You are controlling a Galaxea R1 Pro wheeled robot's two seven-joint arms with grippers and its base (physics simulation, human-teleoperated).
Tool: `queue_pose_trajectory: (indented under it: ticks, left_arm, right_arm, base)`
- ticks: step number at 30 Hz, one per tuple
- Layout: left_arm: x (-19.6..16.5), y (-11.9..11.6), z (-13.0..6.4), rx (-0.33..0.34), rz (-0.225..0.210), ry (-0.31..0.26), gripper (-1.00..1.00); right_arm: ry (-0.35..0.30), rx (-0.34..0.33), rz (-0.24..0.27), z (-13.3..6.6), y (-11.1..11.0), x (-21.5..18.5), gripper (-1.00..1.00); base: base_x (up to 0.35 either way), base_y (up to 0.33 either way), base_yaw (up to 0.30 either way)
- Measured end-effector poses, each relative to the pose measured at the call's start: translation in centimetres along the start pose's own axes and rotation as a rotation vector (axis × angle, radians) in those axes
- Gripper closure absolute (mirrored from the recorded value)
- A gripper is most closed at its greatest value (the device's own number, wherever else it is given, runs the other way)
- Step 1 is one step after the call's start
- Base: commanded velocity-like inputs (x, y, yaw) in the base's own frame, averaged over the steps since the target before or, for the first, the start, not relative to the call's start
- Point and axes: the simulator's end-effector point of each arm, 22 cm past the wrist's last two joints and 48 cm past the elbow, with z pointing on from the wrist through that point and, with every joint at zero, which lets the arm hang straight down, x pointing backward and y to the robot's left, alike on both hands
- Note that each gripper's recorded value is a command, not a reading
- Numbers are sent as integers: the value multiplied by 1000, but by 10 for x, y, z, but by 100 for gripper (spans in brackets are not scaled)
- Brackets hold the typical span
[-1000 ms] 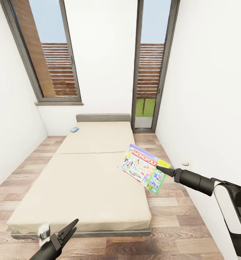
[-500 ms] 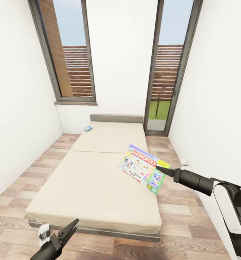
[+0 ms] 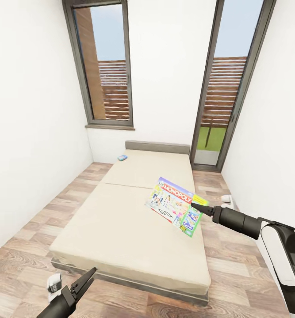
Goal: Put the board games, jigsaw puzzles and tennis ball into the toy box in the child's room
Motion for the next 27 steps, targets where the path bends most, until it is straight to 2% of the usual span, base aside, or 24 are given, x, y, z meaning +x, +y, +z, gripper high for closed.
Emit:
queue_pose_trajectory:
  ticks: [27]
  left_arm:
    - [-4,-9,-1,18,16,-10,-100]
  right_arm:
    - [-17,-3,-21,-5,9,-8,100]
  base:
    - [0,0,248]
